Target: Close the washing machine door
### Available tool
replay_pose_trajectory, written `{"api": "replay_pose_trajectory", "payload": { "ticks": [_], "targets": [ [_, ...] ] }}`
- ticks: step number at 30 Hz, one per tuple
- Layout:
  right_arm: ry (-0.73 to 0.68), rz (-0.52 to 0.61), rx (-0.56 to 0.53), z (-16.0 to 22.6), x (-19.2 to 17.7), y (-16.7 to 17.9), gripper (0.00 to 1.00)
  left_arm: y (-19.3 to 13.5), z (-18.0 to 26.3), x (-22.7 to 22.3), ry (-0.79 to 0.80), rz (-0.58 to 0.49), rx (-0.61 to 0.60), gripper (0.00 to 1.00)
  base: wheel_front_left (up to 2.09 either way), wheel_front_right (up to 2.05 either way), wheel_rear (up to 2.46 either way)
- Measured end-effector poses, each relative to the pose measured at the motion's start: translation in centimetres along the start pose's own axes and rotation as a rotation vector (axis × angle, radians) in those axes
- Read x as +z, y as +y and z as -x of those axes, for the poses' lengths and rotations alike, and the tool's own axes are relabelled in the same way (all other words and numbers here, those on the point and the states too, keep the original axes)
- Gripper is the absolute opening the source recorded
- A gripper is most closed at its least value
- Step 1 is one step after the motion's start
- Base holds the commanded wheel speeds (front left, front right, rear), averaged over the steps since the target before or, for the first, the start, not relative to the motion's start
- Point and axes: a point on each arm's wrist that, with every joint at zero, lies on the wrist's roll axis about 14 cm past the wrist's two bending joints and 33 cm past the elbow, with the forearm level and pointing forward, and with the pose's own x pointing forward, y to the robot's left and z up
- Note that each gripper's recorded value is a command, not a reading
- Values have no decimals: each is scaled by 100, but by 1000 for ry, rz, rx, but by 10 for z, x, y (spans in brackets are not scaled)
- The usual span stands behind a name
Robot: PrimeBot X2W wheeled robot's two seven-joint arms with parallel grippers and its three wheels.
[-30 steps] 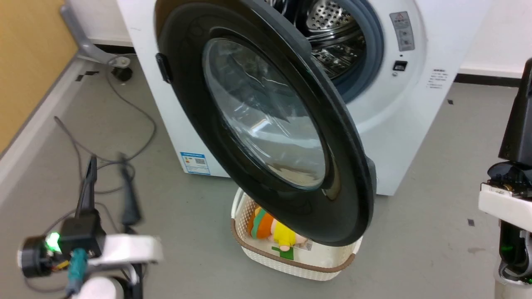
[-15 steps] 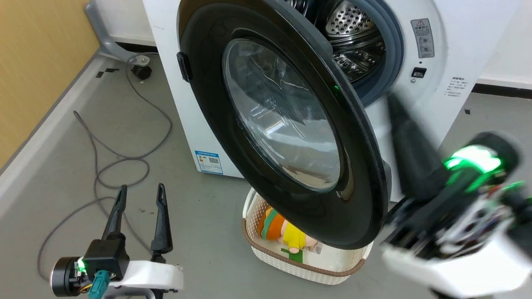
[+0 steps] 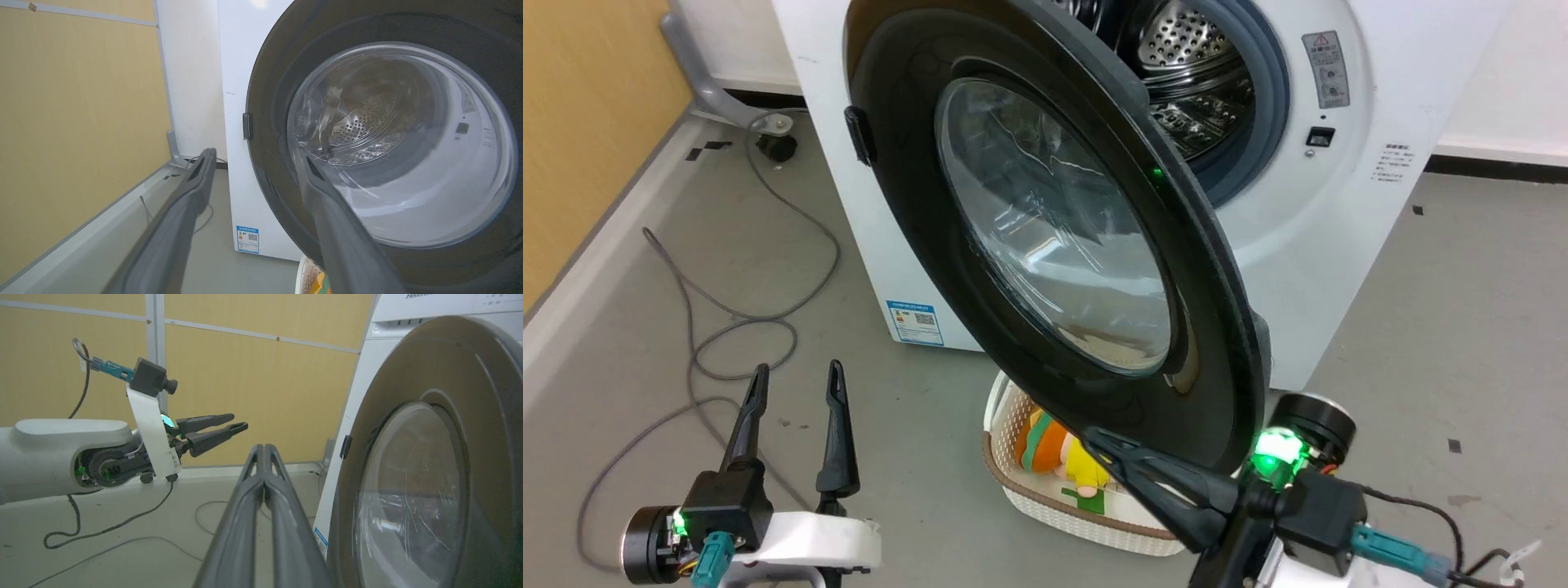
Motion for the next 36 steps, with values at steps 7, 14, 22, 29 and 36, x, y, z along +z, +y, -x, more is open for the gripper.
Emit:
{"api": "replay_pose_trajectory", "payload": {
  "ticks": [7, 14, 22, 29, 36],
  "targets": [
    [161, 29, -146, 29, -45, -45, 0, -7, -4, -4, 7, 7, -12, 100, 0, 0, 0],
    [215, -5, -340, 53, -66, -96, 0, -15, -9, -12, 26, -1, -33, 100, 0, 0, 0],
    [236, -26, -513, 68, -83, -153, 0, -24, -20, -24, 50, 2, -51, 100, 0, 0, 0],
    [231, -19, -676, 78, -92, -222, 0, -31, -39, -35, 59, 0, -61, 100, 0, 0, 0],
    [240, -19, -763, 75, -108, -274, 0, -34, -55, -51, 83, -8, -62, 100, 0, 0, 0]
  ]
}}
